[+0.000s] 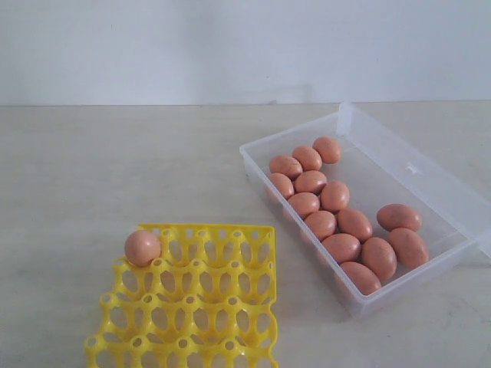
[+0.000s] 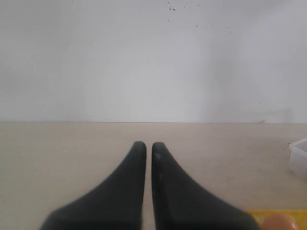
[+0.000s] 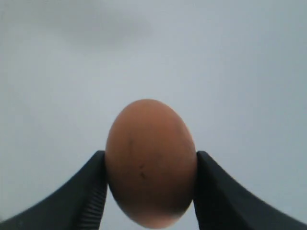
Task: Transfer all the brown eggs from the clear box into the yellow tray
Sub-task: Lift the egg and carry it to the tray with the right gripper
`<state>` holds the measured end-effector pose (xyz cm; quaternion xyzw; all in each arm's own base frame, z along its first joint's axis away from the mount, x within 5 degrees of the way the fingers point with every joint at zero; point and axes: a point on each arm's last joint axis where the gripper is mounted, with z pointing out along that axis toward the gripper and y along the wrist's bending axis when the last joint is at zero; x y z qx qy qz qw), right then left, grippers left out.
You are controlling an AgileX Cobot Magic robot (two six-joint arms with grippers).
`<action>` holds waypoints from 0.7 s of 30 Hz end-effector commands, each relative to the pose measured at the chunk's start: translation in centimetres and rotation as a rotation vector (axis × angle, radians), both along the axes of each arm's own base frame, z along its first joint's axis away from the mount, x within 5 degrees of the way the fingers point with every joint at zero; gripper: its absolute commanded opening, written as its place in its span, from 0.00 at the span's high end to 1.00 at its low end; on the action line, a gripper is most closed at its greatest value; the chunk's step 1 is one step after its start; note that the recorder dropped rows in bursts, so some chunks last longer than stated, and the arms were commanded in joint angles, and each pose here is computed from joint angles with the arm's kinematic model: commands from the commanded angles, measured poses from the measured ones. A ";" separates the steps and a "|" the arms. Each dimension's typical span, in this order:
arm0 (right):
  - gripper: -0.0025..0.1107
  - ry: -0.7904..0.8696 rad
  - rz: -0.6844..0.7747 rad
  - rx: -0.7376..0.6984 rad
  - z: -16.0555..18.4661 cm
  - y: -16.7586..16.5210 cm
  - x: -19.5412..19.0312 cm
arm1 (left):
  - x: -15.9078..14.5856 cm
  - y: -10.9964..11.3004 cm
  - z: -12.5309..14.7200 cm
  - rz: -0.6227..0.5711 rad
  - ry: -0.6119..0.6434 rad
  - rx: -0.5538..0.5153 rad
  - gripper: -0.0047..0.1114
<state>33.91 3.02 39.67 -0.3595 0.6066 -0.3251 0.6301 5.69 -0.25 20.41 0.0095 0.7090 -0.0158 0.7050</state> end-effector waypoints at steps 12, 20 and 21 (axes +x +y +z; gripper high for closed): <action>0.98 -1.026 -0.091 0.553 9.2 -3.3 -6.5 | 0.0 0.0 0.2 0.003 -0.018 -0.010 0.92; 0.98 -0.420 0.423 1.117 9.4 0.1 -7.3 | 0.0 0.0 0.2 0.003 -0.018 -0.010 0.92; 0.98 -0.323 0.461 1.085 9.0 0.9 -7.2 | 0.0 0.0 0.2 0.003 -0.018 -0.010 0.92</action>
